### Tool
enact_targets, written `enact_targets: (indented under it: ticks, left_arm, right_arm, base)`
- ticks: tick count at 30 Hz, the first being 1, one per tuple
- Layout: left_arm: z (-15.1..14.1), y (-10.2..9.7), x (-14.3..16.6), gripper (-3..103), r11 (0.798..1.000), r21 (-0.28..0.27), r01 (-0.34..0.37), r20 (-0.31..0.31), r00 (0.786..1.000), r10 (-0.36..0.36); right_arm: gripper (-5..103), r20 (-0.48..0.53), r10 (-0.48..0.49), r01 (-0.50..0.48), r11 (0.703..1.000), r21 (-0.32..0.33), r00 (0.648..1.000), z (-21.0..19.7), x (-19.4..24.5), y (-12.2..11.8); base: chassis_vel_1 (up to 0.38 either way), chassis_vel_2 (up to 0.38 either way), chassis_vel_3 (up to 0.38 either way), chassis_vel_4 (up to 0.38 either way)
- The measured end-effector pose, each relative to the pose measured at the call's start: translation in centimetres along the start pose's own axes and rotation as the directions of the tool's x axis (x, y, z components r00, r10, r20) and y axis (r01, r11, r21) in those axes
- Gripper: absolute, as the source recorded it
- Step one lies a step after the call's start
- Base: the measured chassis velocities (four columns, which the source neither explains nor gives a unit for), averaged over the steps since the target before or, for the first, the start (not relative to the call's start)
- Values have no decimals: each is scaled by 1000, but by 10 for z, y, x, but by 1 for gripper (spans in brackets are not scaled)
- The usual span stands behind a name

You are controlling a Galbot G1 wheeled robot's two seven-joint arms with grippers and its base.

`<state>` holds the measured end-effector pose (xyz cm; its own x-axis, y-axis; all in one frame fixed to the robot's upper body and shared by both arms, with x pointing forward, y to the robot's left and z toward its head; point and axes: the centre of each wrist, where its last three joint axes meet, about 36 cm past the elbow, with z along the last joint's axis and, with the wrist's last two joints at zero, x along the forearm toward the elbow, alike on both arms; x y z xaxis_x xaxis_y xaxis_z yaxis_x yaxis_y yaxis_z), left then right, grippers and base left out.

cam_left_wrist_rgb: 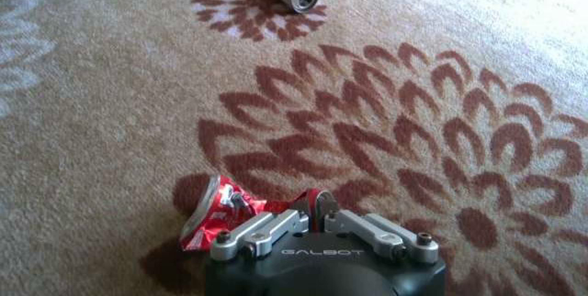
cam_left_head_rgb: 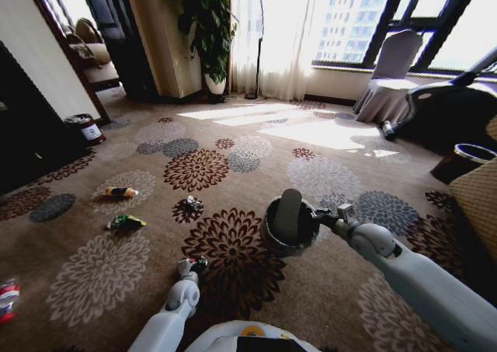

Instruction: Pick up the trash from the ground and place it into the trash bin.

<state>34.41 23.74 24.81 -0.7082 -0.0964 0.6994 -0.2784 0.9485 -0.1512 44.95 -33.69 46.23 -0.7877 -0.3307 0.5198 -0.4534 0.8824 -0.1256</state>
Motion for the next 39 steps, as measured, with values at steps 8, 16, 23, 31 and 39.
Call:
enact_targets:
  ticks: [8, 16, 23, 31, 39]
  left_arm:
    - [0, 0, 0, 4, 1000, 0, 0, 0, 1000, 0]
    - [-35, 3, 17, 0, 984, -168, -63, 343, 932, 118]
    - [-38, 4, 18, 0, 983, -173, -61, 355, 927, 120]
    - [-42, 5, 17, 0, 982, -177, -59, 360, 925, 121]
    - [-52, -3, 5, 17, 978, -190, -86, 278, 951, 137]
  right_arm:
    - [1, 0, 0, 0, 1000, 0, 1000, 0, 0, 0]
    - [1, 73, 6, -7, 1000, 5, 997, -4, 20, 7]
    - [1, 59, 7, -7, 1000, 0, 998, 0, 21, 7]
    - [1, 46, 11, -10, 1000, -8, 999, 2, 19, 5]
    - [1, 43, 10, -10, 1000, -11, 999, 2, 19, 5]
  base:
    - [0, 0, 0, 0]
    - [0, 0, 0, 0]
    - [0, 0, 0, 0]
    - [0, 0, 0, 0]
    - [0, 0, 0, 0]
